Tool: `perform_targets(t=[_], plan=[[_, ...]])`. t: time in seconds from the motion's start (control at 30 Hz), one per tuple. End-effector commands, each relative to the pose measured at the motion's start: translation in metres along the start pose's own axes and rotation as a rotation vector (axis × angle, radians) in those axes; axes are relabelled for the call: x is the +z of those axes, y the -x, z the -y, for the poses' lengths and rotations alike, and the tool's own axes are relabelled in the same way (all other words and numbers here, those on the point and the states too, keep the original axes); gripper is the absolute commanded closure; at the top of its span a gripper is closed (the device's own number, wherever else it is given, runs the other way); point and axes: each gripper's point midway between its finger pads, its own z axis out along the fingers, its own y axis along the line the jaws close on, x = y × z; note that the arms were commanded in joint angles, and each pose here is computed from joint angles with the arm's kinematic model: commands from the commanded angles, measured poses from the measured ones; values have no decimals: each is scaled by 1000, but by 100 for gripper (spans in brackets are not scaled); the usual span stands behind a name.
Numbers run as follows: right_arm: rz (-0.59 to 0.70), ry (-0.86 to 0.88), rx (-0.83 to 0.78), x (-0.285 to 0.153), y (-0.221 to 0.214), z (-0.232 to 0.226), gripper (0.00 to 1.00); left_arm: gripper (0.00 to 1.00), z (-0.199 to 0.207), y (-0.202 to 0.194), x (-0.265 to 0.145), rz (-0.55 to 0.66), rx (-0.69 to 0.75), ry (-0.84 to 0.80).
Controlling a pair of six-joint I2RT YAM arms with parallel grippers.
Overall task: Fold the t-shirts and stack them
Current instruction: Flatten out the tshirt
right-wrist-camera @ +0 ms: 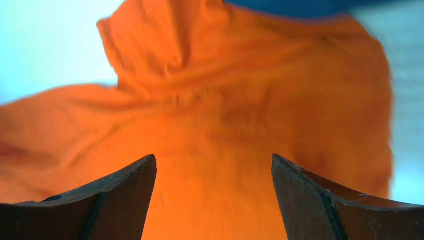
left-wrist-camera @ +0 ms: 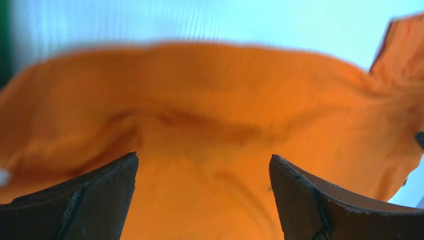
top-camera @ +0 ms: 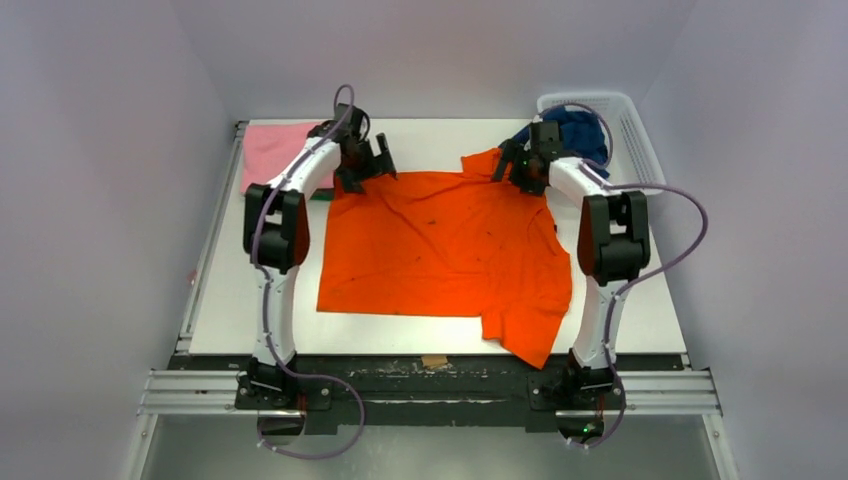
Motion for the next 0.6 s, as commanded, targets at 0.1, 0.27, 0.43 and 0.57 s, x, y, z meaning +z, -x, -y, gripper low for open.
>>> perform_targets(t=[0.1, 0.27, 0.43, 0.57], plan=[[138, 29, -88, -114, -20, -15, 16, 0, 15, -38, -147, 253, 155, 4], [169, 32, -26, -151, -67, 5, 16, 0, -52, -150, -161, 232, 112, 92], [238, 56, 57, -179, -93, 18, 15, 0, -133, -232, -161, 199, -61, 215], [271, 85, 97, -185, -104, 22, 15, 2, -169, -257, -155, 219, -211, 299]])
